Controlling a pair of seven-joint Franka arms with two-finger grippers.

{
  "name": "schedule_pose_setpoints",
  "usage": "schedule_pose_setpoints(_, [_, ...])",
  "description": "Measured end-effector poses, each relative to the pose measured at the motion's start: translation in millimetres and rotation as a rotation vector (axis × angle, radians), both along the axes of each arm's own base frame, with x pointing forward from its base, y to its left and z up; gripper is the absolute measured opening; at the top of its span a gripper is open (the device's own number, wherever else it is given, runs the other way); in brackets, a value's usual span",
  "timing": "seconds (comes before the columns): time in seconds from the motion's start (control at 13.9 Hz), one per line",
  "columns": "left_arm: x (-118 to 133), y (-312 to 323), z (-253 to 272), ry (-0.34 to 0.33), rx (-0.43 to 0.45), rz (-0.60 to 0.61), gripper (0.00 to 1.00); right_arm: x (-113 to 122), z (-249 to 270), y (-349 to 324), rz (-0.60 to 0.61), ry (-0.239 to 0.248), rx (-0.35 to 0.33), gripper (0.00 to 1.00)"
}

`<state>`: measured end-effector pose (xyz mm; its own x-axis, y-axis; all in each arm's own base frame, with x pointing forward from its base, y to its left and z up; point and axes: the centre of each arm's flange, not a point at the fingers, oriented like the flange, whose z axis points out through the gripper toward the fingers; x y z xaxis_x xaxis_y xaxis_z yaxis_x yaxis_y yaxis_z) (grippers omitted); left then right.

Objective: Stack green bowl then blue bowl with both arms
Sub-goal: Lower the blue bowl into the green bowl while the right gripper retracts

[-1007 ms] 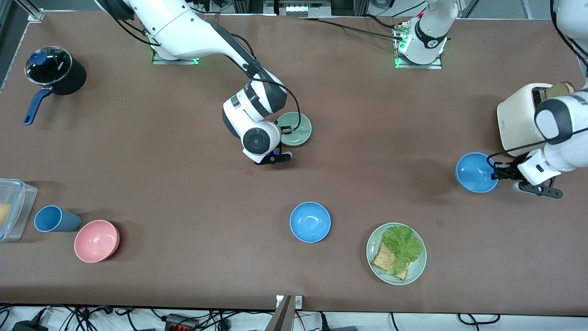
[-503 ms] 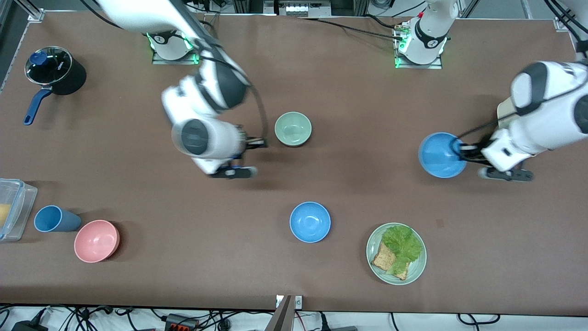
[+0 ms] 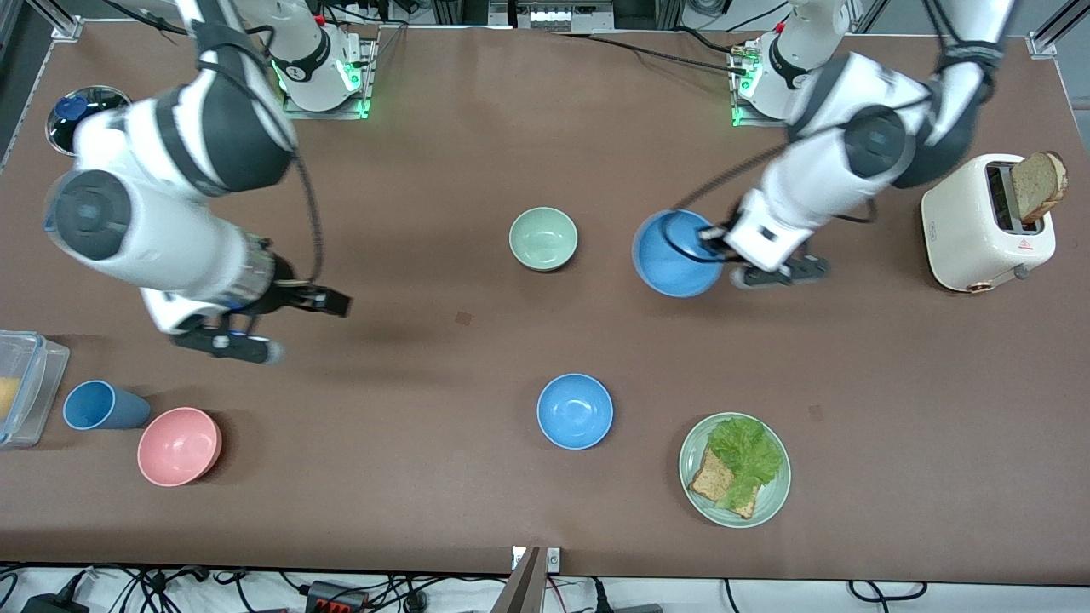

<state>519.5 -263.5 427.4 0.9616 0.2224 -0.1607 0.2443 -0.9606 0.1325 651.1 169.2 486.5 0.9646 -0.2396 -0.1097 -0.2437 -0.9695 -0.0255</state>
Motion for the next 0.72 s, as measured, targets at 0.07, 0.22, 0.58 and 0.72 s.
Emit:
schedule_pose_setpoints(0.07, [-10,-21,0,0.008,0.000,0.024,0.04,2,4,-15,-0.021,0.001,-0.005,1.00])
schedule_pose_setpoints(0.22, [-34,-64,-4,0.023,0.002,0.059,0.04,7,12,-45,-0.033,-0.015,-0.002,1.00])
schedule_pose_setpoints(0.58, [-91,-144,-34,0.027,-0.002,0.044,0.04,13,35,-118,-0.015,-0.060,-0.005,1.00])
schedule_pose_setpoints(0.72, [-101,-151,-60,-0.004,0.031,0.049,0.04,12,53,-150,0.015,-0.097,-0.007,1.00])
